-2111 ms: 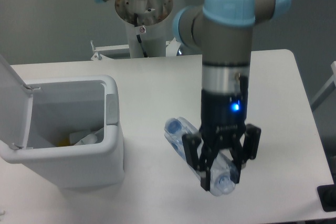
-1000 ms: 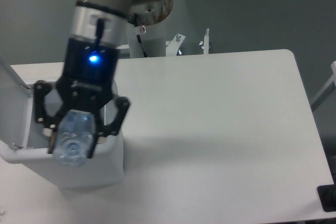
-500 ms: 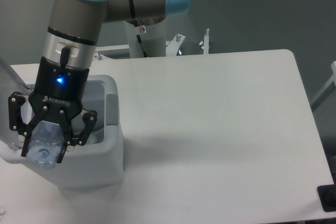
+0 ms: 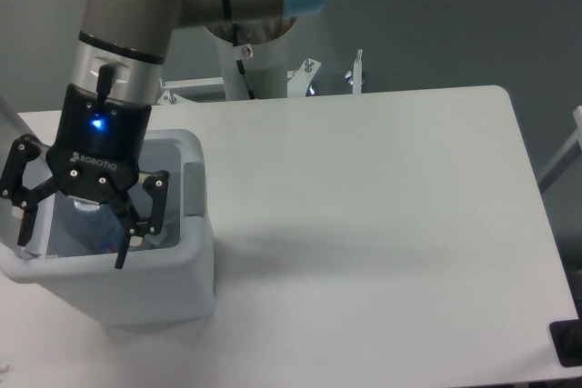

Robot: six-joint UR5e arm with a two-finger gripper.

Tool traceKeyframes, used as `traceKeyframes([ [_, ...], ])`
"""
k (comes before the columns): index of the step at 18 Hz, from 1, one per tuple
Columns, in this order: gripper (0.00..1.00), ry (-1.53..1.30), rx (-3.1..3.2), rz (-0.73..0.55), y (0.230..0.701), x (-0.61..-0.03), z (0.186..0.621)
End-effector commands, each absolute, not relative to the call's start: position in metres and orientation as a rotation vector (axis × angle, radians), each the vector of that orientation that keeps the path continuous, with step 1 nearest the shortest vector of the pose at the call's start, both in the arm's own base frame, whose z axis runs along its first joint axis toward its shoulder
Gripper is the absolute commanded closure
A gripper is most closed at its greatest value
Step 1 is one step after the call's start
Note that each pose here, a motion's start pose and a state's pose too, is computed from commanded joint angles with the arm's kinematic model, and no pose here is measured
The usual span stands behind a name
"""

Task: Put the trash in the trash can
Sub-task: 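Open the gripper to release the bottle and lift away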

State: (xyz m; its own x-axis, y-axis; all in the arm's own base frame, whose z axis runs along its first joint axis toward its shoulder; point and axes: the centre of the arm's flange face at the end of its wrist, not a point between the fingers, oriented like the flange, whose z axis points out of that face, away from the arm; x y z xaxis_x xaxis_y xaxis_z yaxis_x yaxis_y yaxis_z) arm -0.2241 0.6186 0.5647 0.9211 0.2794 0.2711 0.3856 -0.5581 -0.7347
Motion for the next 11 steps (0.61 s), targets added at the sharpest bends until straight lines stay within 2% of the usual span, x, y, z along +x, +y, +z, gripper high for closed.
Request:
traceKeyframes([
  [7,0.00,-0.672,-2.138,-0.001,0.550,-0.357,0.569],
  [11,0.00,-0.606,-2.207,0.199,0.523,-0.407,0.559],
])
